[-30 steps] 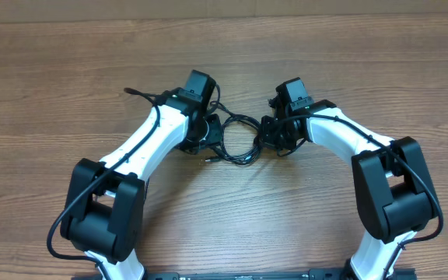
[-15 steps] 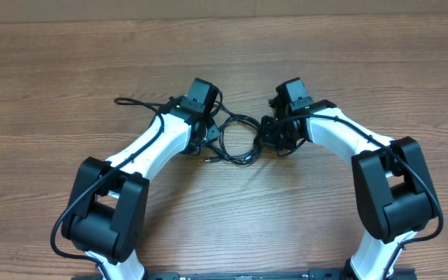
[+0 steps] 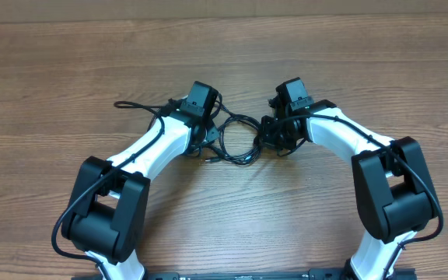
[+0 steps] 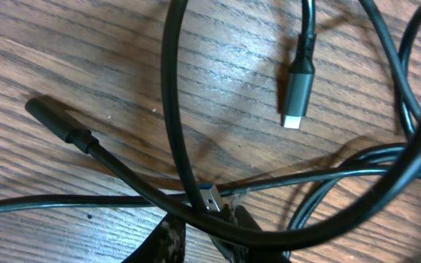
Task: Untangle cables
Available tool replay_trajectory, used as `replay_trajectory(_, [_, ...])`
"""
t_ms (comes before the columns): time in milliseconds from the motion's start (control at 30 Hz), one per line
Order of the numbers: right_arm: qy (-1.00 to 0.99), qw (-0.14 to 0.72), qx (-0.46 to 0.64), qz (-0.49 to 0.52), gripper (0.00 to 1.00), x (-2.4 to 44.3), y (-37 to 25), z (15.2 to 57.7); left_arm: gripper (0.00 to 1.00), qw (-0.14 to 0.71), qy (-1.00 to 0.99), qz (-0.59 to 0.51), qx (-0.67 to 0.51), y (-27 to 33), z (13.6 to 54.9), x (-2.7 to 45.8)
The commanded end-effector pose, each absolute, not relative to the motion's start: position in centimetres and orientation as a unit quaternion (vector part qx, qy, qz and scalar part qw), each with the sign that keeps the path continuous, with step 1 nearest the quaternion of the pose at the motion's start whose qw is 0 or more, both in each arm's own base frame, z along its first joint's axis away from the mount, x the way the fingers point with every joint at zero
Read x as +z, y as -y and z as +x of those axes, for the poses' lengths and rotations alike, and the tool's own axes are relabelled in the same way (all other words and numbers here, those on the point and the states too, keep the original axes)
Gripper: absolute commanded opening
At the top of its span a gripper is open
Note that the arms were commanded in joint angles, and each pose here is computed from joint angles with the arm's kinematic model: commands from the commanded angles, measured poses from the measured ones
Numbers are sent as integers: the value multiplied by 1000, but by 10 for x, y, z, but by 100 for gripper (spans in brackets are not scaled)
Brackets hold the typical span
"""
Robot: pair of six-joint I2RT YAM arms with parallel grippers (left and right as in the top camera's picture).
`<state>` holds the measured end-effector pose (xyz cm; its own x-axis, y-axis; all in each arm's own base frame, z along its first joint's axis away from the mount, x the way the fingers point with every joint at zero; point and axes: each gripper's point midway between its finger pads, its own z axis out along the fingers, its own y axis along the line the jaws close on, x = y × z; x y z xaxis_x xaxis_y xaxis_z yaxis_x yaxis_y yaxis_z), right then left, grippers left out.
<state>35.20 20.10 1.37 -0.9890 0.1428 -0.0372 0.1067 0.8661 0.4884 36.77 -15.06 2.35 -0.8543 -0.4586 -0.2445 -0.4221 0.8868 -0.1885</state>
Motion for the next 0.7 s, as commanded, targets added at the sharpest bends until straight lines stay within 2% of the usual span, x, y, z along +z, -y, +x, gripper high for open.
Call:
replay_trajectory(0, [-967,36,246,64,4,11,-199,352,6,164,-957,-231,-57,150,371,30])
replay_trajectory(167, [-967,36,245,64,4,11,-199,352,4,169,-967,-182,-53,147,375,40])
replay_trajectory(500, [-967,37,246,60,4,11,-199,352,4,218,-959,-175,-50,104,386,115])
replay_trajectory(667, [-966,37,247,59,4,11,-200,352,4,213,-963,-159,-32,84,387,113])
